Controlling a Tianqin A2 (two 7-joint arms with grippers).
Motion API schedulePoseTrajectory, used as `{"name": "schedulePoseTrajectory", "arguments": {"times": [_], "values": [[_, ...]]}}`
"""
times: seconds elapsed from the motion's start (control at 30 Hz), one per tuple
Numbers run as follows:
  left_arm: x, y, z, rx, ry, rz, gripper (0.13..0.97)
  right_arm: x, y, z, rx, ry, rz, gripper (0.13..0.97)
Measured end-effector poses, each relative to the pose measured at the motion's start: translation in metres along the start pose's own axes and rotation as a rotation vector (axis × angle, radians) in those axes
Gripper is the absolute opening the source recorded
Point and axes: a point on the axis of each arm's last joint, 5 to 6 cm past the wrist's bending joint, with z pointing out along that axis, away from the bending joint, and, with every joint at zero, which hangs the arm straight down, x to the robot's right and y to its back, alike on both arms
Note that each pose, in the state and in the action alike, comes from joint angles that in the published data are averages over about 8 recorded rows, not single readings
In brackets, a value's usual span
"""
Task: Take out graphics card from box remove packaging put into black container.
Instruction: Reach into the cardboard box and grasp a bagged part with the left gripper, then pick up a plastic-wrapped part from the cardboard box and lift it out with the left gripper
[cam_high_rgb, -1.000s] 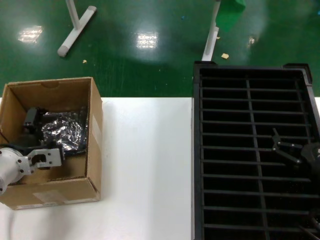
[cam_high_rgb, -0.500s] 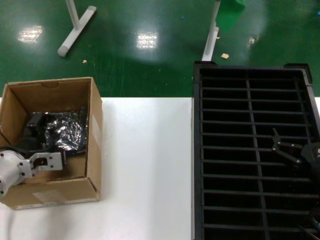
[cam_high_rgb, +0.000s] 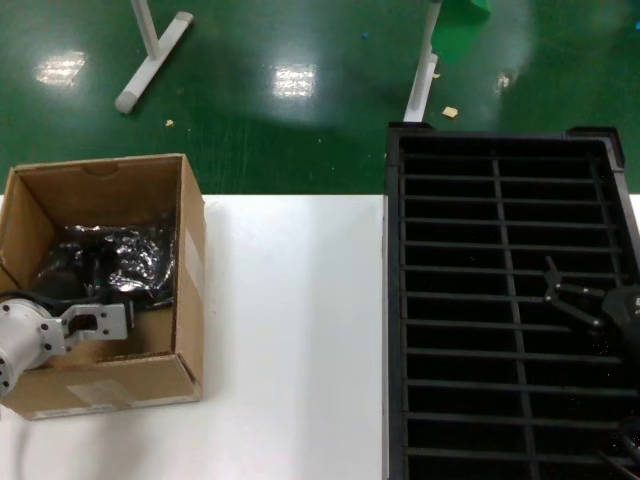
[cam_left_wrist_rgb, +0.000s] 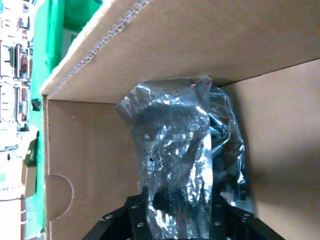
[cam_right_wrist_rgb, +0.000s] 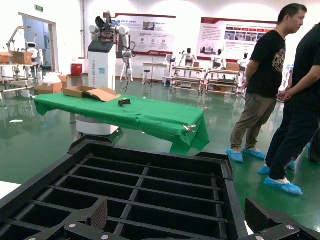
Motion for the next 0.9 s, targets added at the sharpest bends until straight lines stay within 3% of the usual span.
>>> {"name": "schedulePoseTrajectory", "arguments": {"times": [0.2, 0.5, 0.9], "values": [[-0.0004, -0.001, -0.0046, -0.004, -0.005, 0.0, 0.333, 0.0, 0.0, 0.0, 0.0, 0.0, 0.0, 0.966], [0.0034, -0.0004, -0.0076, -0.007, -0.003, -0.004, 0.203, 0.0, 0.0, 0.0, 0.0, 0.0, 0.0, 0.966], [0.004, 0.0039, -0.0073, -0.01, 0.005, -0.013, 0.145, 0.0, 0.0, 0.0, 0.0, 0.0, 0.0, 0.966]]}}
